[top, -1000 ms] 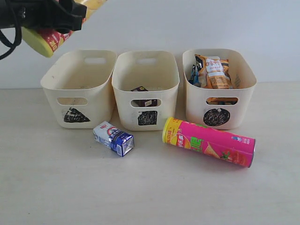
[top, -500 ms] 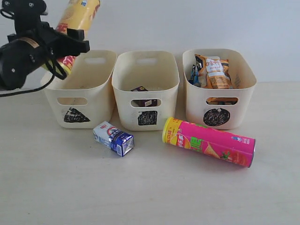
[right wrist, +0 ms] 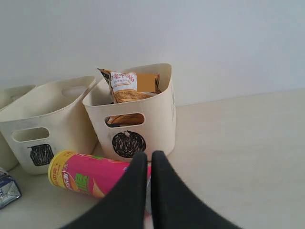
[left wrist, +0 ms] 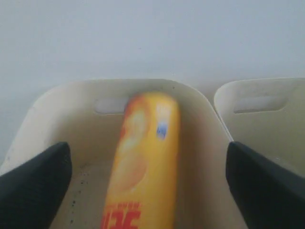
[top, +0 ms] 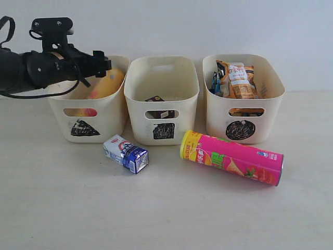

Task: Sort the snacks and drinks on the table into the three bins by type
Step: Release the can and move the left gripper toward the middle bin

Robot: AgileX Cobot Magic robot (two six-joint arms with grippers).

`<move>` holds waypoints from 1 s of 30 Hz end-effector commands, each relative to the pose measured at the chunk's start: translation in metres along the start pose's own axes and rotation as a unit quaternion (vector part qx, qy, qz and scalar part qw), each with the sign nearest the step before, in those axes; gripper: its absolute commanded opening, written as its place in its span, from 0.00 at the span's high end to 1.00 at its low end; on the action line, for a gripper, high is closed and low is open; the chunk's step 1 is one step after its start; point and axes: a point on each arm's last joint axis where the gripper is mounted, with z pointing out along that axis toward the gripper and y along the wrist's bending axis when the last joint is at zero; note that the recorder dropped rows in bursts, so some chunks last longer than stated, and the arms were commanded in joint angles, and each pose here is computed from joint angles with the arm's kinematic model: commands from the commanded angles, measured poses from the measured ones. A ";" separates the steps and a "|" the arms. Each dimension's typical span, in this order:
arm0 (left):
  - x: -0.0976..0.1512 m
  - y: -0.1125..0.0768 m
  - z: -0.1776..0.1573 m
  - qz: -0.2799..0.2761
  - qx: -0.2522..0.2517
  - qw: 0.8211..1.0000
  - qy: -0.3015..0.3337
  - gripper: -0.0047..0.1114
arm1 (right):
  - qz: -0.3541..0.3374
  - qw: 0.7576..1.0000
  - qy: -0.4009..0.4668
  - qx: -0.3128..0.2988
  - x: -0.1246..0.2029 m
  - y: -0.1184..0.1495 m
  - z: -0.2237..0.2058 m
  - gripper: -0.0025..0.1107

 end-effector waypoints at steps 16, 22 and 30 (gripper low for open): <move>-0.078 -0.050 -0.095 0.119 0.116 0.983 0.084 0.93 | -0.002 1.000 -0.001 0.003 0.001 -0.001 0.000 0.98; -0.071 -0.096 -0.124 0.279 0.207 0.931 0.113 0.93 | -0.002 1.000 0.000 0.003 0.001 -0.001 0.000 0.98; -0.050 -0.147 -0.150 0.445 0.315 0.829 0.124 0.93 | -0.001 1.000 0.001 0.003 0.002 -0.001 0.000 0.98</move>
